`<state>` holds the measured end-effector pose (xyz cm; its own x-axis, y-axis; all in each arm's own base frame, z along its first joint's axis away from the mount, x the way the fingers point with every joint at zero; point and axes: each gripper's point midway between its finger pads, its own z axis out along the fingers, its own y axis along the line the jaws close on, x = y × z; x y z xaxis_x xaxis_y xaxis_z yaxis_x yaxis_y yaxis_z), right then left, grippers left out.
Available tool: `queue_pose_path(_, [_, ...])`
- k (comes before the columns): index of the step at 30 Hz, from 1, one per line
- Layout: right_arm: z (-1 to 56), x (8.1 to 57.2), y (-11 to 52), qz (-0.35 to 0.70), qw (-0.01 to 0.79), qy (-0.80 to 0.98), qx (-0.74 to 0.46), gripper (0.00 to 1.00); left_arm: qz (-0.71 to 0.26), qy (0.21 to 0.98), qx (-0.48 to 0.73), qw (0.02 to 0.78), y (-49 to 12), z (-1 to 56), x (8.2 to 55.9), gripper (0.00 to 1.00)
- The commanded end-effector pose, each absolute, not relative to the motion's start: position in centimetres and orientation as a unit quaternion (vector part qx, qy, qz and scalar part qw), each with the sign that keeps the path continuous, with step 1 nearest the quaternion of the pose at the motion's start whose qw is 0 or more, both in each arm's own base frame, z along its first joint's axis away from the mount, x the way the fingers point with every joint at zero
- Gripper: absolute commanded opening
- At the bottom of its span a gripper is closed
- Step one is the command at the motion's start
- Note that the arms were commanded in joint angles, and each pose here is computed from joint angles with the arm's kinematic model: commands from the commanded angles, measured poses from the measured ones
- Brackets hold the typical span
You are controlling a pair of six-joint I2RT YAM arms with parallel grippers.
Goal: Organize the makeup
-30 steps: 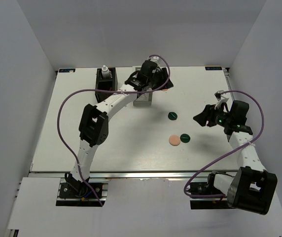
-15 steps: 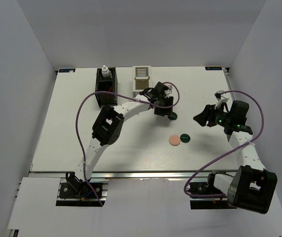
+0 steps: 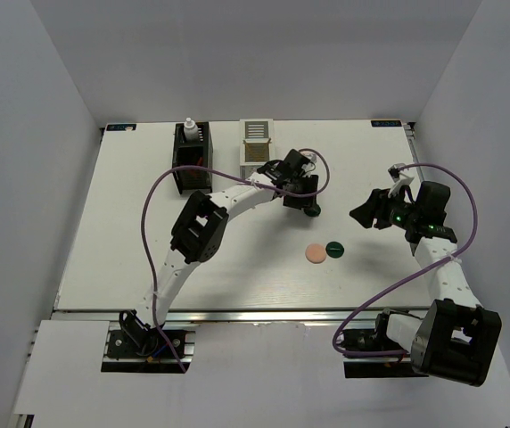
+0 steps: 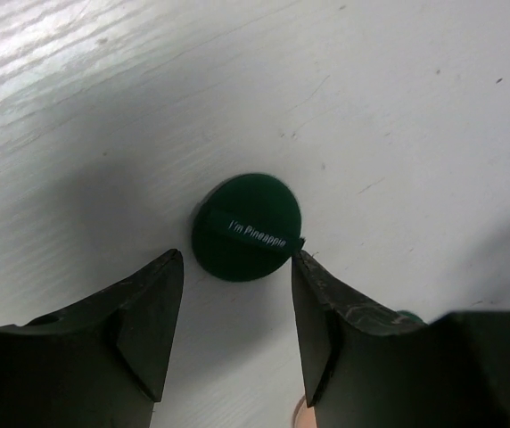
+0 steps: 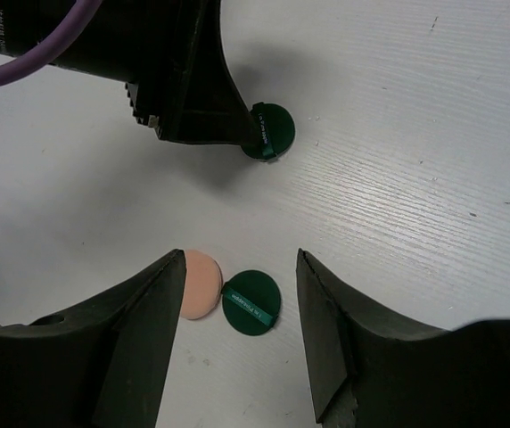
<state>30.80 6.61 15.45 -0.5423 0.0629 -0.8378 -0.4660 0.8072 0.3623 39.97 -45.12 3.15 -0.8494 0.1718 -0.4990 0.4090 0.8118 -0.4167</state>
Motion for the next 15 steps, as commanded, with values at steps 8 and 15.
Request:
queue_pose_path(8, [15.2,30.7,6.4,0.282,0.466,0.83,-0.119,0.59,-0.204,0.933,0.176,0.237,-45.4,-0.2,39.5,0.48])
queue_pose_path(15, [15.1,30.9,6.4,0.282,0.468,0.829,-0.117,0.59,-0.185,0.94,0.187,0.217,-44.6,-2.1,38.1,0.25])
